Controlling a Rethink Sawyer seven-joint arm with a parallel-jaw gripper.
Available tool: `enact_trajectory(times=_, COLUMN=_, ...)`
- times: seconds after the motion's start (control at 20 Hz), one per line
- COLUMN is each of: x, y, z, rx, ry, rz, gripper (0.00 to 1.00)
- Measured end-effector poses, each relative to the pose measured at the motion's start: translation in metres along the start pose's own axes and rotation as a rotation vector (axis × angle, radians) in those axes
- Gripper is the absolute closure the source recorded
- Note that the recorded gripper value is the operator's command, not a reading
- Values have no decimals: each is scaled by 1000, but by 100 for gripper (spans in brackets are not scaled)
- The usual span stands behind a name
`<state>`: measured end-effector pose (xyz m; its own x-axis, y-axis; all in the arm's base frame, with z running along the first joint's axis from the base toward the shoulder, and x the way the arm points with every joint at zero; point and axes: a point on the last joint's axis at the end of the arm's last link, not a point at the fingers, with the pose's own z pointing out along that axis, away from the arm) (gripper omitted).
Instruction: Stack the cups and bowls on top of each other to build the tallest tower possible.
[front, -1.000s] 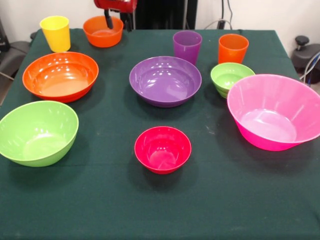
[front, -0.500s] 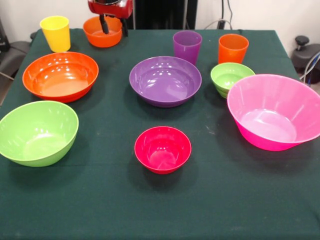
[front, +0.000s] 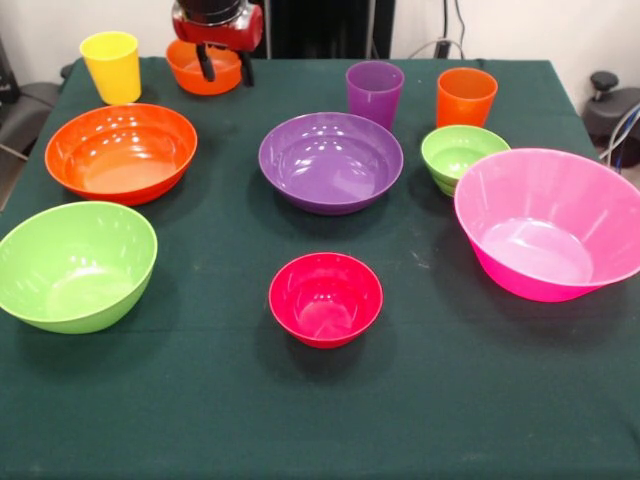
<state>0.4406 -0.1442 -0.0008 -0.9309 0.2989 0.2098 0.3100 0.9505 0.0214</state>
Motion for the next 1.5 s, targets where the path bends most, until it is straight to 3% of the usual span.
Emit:
enact_trajectory(times=0.5, x=-6, y=8, z=6, rx=-17, ry=-2, rz=-11, gripper=0)
enact_trajectory(times=0.85, x=-10, y=6, z=-12, rx=-5, ry=-34, rz=-16, gripper=0)
enact_trajectory(times=1.05, x=-3, y=0, z=-31, rx=10, ry=-52, rz=-9, gripper=0)
enact_trajectory(times=1.5, x=16, y=-8, z=-44, rx=14, ry=-45, rz=6, gripper=0)
